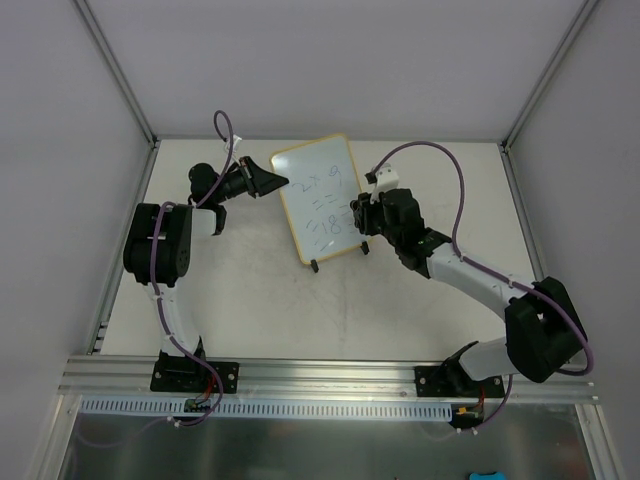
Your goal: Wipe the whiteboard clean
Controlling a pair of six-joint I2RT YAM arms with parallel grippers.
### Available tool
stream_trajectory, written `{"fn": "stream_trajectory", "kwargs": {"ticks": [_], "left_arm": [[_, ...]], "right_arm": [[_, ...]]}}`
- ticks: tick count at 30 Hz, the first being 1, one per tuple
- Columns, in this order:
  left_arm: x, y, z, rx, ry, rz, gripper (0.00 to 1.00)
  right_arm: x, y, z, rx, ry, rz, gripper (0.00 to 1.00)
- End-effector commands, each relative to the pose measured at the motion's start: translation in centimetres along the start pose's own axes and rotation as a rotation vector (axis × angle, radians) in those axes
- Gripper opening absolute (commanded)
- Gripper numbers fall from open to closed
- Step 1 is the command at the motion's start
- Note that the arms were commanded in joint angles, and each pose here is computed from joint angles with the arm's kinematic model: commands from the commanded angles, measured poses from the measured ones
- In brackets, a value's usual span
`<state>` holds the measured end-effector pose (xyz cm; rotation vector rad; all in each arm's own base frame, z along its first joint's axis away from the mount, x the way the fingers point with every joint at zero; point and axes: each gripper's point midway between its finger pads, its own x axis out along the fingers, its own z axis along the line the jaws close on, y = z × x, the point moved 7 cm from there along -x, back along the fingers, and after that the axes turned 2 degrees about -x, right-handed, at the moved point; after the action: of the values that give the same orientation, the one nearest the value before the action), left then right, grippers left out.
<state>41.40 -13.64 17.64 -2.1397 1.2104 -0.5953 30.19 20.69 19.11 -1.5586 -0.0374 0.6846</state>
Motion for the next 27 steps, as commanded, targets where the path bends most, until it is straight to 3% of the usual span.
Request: {"fn": "stream_trajectory", "kwargs": {"ticks": [1, 5, 10, 27], "left_arm": [[0.6, -0.7, -1.0, 0.099, 0.054, 0.002, 0.19], [0.6, -0.7, -0.7, 0.097, 0.041, 0.004, 0.15], [0.8, -0.6, -0.3, 0.090, 0.033, 0.006, 0.00], [0.8, -0.2, 0.5, 0.075, 0.029, 0.013, 0.00]], "right_arm": [[0.5, -0.3, 0.1, 0.013, 0.015, -0.037, 0.00], [1.2, -0.1, -0.3, -0.002, 0.047, -0.044, 0.00], [3.1, 0.5, -0.6, -0.040, 0.073, -0.065, 0.00], [5.0, 3.5, -1.8, -0.038, 0.062, -0.112, 0.00]]}}
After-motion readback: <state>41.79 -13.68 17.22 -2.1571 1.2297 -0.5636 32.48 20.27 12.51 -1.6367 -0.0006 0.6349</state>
